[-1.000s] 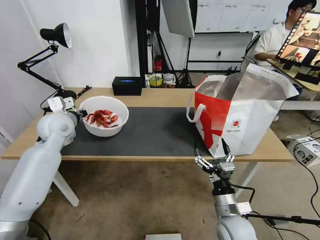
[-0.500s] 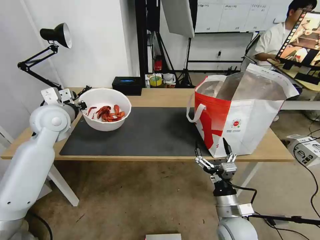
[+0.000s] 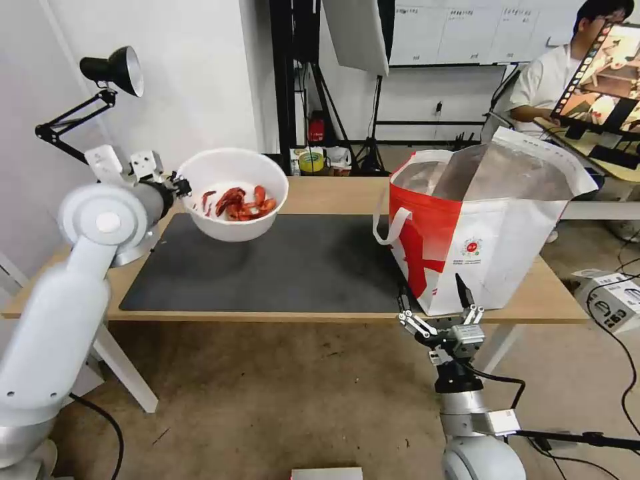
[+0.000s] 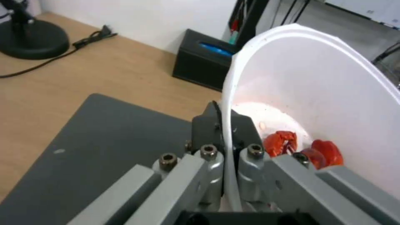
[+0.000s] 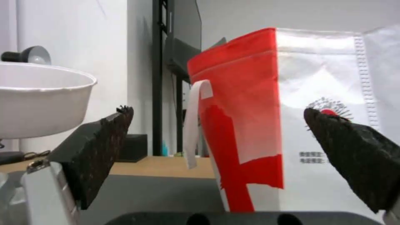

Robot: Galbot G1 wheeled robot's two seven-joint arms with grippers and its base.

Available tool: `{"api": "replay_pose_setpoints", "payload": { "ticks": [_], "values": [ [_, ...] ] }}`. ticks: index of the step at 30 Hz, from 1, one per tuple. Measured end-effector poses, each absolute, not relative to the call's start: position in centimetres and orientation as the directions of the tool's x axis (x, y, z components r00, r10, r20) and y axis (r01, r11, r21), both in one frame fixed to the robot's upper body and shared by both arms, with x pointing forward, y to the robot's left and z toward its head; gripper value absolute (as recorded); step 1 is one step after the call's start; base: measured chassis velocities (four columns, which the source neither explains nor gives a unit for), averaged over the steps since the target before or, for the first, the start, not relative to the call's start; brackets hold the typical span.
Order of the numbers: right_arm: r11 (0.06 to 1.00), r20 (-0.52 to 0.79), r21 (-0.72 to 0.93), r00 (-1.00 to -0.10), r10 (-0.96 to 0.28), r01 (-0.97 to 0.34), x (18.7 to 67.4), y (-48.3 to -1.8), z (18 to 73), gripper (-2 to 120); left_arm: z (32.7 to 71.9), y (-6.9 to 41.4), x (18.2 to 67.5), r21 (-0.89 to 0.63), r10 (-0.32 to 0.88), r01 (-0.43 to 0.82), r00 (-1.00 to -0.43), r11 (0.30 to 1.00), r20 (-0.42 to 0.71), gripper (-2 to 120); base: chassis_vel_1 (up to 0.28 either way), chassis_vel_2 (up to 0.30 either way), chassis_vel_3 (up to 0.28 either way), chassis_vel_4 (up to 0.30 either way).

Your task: Pick up the trash from the table and place it into the takeout bag.

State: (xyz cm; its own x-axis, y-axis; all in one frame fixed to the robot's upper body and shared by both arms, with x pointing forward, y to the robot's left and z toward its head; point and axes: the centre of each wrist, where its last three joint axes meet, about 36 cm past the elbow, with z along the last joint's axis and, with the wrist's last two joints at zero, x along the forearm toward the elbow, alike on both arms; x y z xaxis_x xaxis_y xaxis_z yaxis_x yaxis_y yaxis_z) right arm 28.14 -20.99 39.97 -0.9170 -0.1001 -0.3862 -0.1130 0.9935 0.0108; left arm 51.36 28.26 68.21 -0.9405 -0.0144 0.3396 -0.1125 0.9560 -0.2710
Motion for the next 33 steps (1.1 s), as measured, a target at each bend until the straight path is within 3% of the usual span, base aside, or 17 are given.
{"api": "replay_pose_setpoints", "payload": {
  "ticks": [33],
  "values": [
    [1.0,-0.418,-0.02,-0.908,-0.023,-0.016,26.2,-23.0,41.5,100,76.5,19.5,55.4,-0.388,0.229,0.123,-0.944,0.914,0.239,0,0.0,0.0,0.0,0.0]
  ]
}}
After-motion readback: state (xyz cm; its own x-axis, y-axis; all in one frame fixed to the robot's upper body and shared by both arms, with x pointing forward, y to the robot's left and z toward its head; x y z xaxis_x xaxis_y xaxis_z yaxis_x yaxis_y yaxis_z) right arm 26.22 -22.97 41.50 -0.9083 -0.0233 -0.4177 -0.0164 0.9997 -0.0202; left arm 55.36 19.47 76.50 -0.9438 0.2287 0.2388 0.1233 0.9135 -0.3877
